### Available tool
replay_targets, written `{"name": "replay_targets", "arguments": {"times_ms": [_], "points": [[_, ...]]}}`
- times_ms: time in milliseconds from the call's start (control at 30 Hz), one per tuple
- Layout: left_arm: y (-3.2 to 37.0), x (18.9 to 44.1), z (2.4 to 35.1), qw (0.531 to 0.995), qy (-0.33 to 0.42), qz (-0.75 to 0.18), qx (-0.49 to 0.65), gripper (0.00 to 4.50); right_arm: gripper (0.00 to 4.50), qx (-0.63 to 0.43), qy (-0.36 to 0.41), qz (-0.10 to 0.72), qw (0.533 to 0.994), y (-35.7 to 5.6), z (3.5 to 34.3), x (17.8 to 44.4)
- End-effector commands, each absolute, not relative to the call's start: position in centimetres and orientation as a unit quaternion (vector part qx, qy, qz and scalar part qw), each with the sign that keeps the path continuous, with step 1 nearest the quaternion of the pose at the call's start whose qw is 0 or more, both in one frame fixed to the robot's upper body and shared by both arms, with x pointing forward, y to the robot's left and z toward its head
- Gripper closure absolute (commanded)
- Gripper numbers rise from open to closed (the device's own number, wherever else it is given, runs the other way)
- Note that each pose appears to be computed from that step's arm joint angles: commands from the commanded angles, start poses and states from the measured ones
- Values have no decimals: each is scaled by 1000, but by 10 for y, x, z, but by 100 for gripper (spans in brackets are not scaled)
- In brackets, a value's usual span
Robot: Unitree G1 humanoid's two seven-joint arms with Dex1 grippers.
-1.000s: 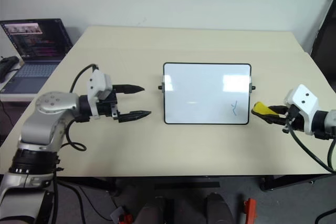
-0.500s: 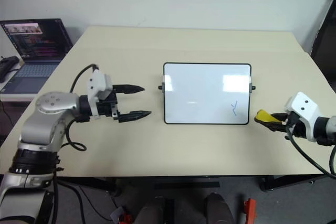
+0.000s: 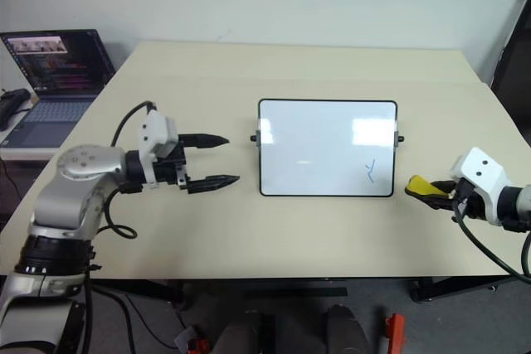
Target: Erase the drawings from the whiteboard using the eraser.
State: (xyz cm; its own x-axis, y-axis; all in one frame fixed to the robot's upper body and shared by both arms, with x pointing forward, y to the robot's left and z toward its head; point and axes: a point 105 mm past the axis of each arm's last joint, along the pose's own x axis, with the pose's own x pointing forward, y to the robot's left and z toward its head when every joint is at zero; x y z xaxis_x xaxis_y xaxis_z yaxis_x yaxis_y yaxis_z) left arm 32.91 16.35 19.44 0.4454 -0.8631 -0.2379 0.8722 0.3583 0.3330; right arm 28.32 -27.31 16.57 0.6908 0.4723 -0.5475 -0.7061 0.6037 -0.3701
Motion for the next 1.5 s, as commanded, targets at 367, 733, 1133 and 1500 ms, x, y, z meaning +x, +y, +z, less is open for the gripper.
{"name": "replay_targets", "arguments": {"times_ms": [367,733,1133,1500], "points": [[158,328,206,817,-11,-533,221,0,369,-304,176,329,877,-273,183,285],[155,329,208,815,-15,-535,221,0,369,-304,176,329,876,-273,182,286],[154,329,209,814,-15,-537,223,0,369,-307,130,329,884,-263,195,293],[149,330,205,810,-15,-544,218,0,369,-284,-3,286,915,-224,197,349]]}}
